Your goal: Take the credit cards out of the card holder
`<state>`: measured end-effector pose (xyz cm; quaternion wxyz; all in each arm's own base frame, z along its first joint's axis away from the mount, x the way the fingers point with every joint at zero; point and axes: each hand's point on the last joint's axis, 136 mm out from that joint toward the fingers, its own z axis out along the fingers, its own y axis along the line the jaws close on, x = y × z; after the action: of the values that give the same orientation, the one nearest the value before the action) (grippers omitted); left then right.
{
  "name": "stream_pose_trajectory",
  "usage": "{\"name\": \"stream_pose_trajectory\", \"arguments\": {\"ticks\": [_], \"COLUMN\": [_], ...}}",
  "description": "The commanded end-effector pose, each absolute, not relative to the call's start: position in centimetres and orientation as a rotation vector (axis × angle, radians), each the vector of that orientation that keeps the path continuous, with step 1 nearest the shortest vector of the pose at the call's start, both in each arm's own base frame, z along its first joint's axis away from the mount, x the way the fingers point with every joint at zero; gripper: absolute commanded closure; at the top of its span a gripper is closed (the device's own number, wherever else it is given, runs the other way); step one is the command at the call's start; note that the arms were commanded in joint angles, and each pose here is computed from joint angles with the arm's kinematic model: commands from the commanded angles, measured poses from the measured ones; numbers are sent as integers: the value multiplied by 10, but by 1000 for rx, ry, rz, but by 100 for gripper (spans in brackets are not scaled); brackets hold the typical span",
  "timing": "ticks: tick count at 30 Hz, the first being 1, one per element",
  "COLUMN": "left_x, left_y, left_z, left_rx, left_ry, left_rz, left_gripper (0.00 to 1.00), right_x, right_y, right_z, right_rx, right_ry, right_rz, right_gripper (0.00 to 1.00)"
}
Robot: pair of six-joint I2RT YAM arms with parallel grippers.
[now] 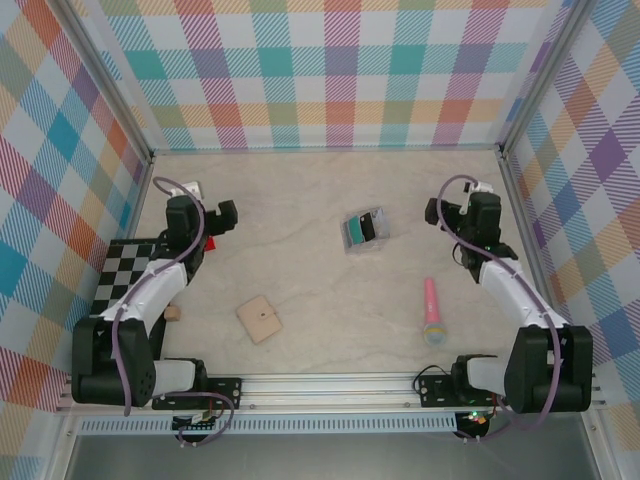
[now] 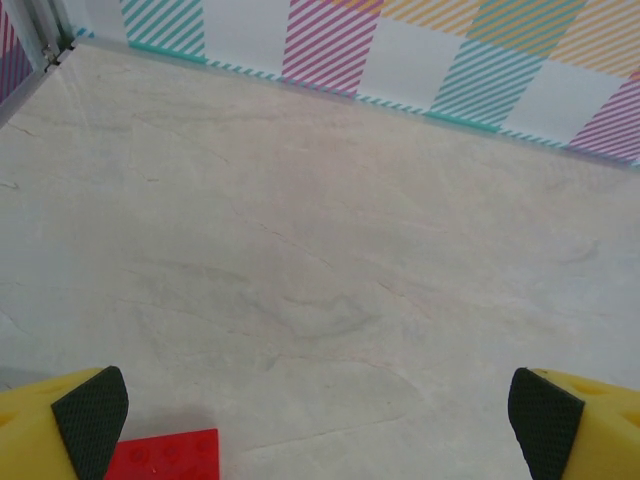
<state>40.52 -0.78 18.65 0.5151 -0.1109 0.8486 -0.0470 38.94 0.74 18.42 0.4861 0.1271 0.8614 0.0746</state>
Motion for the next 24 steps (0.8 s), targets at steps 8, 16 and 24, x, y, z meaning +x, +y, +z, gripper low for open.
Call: {"name": "stream_pose_trajectory", "arguments": {"ticks": [8,16,24], "left_x": [372,329,255], "left_y": [-18,-39,-68], "left_z": [172,150,125], "left_rx": [-475,-645,-769], "left_ry": [2305,2540,2740], "left_rz": [-198,-271,-222], "left_gripper": [0,2,4], "right_x": [325,299,290], "right_y": [60,131,208], "right_z": [202,226,212], "right_rx": [382,175,-39], "right_ry": [2337,2400,2497], "right_rz": [527,678,771], "right_gripper": [0,0,0]}}
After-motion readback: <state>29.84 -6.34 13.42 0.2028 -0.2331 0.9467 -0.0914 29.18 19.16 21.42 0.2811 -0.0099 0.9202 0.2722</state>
